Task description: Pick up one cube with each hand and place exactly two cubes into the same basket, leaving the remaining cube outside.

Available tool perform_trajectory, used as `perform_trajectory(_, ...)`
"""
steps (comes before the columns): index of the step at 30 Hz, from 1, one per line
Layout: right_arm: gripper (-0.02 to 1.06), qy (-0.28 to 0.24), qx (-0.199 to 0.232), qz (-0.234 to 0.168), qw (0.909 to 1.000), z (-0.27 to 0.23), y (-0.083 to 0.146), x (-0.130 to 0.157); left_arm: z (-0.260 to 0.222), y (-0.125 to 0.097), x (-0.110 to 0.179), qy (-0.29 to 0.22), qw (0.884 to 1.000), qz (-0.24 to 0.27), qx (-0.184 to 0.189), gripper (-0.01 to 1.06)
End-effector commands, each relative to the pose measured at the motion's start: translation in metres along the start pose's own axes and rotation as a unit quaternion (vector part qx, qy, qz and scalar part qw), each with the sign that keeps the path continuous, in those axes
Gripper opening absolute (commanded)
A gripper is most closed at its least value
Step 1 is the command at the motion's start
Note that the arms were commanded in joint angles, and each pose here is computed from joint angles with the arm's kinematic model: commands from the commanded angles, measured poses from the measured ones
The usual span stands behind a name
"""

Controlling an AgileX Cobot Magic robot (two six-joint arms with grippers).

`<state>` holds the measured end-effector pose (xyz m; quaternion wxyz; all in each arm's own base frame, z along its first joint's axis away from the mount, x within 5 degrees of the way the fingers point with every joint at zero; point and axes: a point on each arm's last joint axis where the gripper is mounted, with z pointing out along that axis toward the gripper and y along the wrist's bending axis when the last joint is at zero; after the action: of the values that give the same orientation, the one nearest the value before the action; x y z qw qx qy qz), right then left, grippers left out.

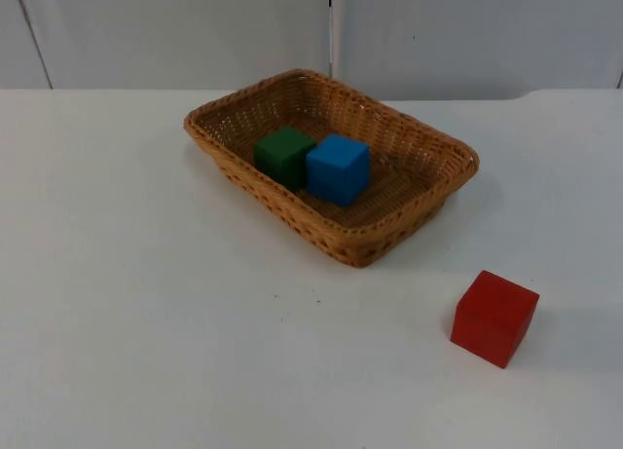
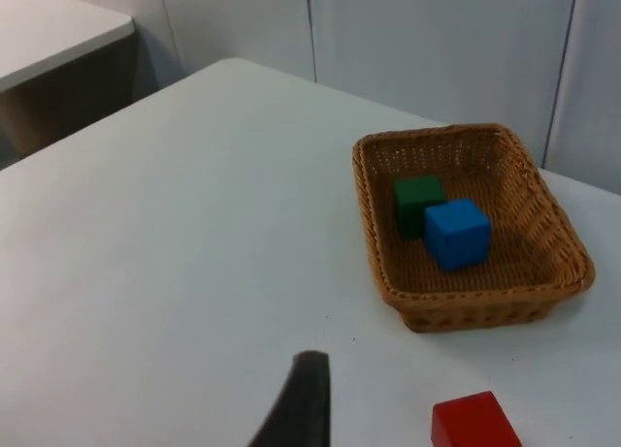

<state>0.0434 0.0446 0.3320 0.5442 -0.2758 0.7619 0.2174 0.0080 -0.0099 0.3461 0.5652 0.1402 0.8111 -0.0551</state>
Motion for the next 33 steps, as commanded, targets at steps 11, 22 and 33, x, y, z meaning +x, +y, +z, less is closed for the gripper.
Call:
perform_trajectory(11,0.81,0.006,0.035,-0.011,0.9993,-0.032,0.000,0.020,0.001,0.001,0.056,0.012,0.999,-0.035,-0.037,1.05)
perform_trajectory(22,0.81,0.045,0.063,-0.011,0.9969,-0.055,-0.001,0.044,0.008,0.001,0.067,0.049,0.998,-0.036,-0.035,1.05)
perform_trajectory(33,0.81,0.070,0.064,-0.002,0.9955,-0.060,0.000,0.063,0.010,0.001,0.070,0.060,0.997,-0.031,-0.036,1.05)
